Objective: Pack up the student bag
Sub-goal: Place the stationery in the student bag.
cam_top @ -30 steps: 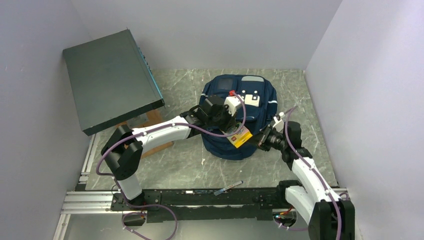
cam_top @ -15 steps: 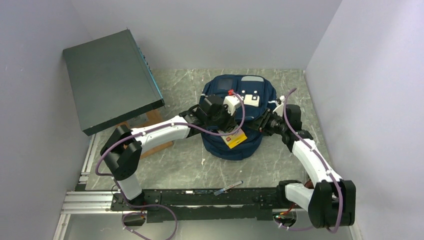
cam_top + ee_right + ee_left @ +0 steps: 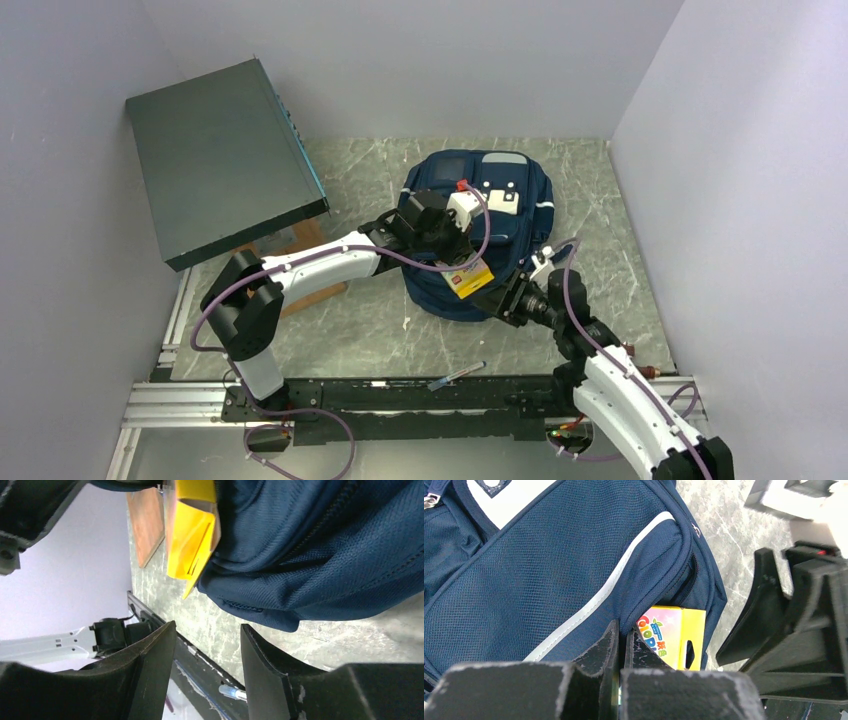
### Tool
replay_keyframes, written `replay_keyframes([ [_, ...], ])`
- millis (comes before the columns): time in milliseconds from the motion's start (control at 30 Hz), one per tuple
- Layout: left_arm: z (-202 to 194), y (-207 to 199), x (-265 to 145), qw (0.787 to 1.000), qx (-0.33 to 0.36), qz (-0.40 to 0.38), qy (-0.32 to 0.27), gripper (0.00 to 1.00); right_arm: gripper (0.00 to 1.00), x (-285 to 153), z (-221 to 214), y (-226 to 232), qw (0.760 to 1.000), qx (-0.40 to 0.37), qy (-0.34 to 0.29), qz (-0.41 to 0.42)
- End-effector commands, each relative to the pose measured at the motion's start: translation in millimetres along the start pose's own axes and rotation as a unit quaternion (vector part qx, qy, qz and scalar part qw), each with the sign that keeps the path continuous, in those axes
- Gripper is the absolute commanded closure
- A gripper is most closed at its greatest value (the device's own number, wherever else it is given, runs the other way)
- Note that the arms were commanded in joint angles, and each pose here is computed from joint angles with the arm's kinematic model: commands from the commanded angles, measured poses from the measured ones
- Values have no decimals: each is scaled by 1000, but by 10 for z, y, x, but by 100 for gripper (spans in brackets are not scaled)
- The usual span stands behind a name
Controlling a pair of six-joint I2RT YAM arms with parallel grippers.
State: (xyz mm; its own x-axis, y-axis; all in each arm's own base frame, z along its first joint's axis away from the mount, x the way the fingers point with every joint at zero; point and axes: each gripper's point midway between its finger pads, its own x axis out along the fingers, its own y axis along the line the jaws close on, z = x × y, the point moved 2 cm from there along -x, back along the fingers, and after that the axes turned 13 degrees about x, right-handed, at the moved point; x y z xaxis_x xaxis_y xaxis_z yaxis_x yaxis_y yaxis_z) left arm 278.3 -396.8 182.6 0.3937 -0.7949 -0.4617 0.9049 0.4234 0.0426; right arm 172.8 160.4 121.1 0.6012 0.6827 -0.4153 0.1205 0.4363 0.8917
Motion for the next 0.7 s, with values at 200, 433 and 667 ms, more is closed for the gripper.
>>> replay_keyframes([
  [200,502,-153,-225,997,-15,-30,-67,100,62,194,93,340,995,67,-44,60],
  [433,558,-154,-243,997,-13,-31,-74,100,64,227,142,316,995,66,-63,35],
  [667,541,-165,-262,997,-12,-32,-72,100,68,294,189,277,995,68,-73,27],
])
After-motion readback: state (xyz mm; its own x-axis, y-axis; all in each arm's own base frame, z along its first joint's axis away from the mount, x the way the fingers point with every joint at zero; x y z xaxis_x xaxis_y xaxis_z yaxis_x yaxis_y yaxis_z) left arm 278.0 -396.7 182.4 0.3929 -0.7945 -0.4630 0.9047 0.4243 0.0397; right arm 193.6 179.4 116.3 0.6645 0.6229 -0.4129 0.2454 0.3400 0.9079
